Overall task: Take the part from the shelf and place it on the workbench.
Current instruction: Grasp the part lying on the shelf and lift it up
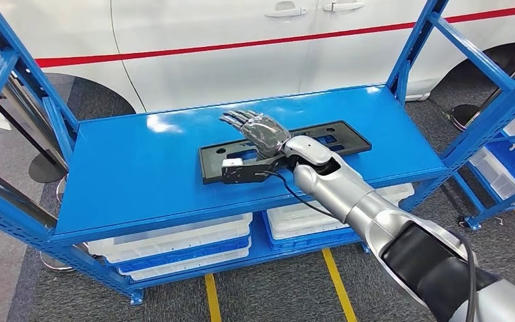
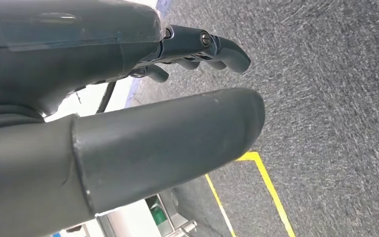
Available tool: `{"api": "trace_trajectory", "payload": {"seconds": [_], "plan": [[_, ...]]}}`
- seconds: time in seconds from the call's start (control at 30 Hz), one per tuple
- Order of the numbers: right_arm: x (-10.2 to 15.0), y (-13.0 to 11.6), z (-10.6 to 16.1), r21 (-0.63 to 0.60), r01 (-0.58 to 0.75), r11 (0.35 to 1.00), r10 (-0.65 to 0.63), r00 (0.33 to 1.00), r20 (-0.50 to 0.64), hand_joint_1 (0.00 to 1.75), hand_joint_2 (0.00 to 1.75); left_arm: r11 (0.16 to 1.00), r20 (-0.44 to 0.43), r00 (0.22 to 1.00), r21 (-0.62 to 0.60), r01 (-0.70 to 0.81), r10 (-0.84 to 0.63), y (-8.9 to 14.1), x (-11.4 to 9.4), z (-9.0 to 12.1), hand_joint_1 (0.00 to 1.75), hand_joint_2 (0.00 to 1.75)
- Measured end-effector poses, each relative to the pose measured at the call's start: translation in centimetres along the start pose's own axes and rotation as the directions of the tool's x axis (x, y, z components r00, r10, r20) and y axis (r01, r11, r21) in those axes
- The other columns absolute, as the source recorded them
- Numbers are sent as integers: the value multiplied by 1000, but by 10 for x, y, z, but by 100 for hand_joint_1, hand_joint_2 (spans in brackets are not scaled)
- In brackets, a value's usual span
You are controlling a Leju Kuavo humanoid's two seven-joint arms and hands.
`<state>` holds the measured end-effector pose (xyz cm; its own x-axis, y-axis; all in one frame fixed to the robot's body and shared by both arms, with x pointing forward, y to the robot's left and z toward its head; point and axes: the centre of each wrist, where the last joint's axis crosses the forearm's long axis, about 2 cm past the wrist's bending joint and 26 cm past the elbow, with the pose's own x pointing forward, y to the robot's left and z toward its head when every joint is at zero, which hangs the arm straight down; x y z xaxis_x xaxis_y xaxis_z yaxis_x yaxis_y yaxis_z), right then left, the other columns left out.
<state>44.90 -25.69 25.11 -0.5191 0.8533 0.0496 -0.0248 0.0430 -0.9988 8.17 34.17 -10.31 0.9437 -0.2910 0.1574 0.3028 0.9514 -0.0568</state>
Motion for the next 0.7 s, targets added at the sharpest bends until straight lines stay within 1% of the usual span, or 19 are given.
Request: {"api": "trace_trajectory", "payload": {"seconds": [0.2, 0.43, 0.7], "plan": [[-2, 0, 0, 50, 40, 998, -43, 998, 45, 0, 175, 1000, 15, 1000, -17, -2, 3, 0, -1, 0, 0, 0], [-5, -2, 0, 70, 48, 996, -52, 997, 51, 0, 175, 1000, 23, 1000, -20, -4, 4, 0, -1, 0, 0, 0], [-11, -8, -3, 162, 76, 984, -89, 993, 75, 0, 175, 999, 50, 999, -46, -18, 20, 2, -2, 1, 0, 0]]}}
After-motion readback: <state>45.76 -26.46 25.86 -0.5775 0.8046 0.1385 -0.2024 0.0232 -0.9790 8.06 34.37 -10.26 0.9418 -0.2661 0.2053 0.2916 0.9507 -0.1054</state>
